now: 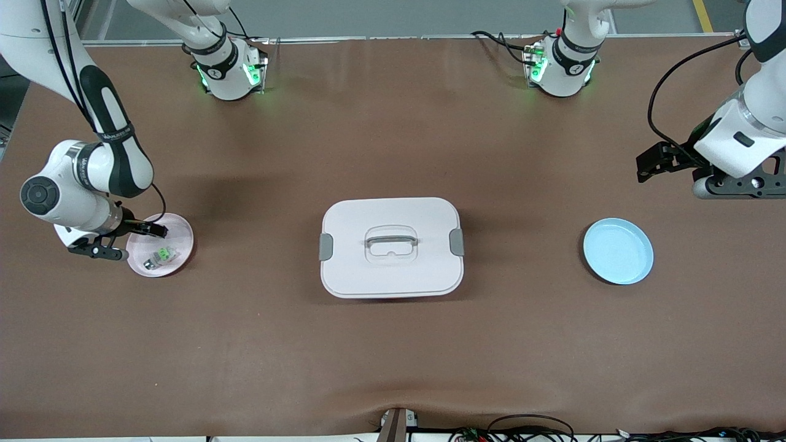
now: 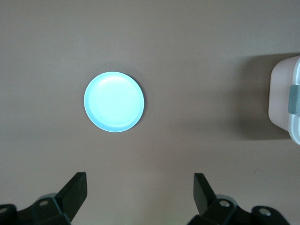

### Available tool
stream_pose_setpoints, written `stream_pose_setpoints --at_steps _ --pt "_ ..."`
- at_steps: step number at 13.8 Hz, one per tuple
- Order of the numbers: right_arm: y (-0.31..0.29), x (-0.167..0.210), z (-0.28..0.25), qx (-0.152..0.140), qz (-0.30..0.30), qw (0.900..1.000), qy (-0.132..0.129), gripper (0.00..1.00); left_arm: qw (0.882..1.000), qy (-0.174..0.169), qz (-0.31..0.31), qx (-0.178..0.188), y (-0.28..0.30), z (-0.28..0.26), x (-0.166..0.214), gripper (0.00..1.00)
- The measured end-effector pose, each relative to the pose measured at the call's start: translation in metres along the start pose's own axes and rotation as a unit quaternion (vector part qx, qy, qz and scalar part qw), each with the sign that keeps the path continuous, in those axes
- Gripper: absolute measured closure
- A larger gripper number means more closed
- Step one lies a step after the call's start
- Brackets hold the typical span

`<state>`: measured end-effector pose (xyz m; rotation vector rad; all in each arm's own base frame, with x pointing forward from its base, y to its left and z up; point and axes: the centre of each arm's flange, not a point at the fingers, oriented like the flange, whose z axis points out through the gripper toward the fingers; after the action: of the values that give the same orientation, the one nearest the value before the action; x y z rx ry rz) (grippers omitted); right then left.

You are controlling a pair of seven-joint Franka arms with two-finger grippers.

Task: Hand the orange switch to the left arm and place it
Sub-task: 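Lower the right gripper and grasp the orange-and-black switch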

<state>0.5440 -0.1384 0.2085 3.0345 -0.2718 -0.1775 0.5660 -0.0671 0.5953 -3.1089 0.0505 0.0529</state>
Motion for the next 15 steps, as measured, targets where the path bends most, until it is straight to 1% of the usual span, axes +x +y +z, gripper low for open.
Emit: stream_pose_setpoints --at_steps 5,10,15 --pt "-0.001 -0.003 0.005 0.001 0.0 1.0 -0.005 0.0 1.0 0.0 0.0 0.0 0.0 0.0 0.0 0.0" --pt "-0.001 -0.01 0.013 0.002 0.001 1.0 -0.017 0.0 1.0 0.0 0.0 0.0 0.0 0.0 0.0 0.0" --pt "-0.001 -0.012 0.015 0.002 0.001 1.0 -0.019 0.0 1.0 0.0 0.0 0.0 0.0 0.0 0.0 0.0"
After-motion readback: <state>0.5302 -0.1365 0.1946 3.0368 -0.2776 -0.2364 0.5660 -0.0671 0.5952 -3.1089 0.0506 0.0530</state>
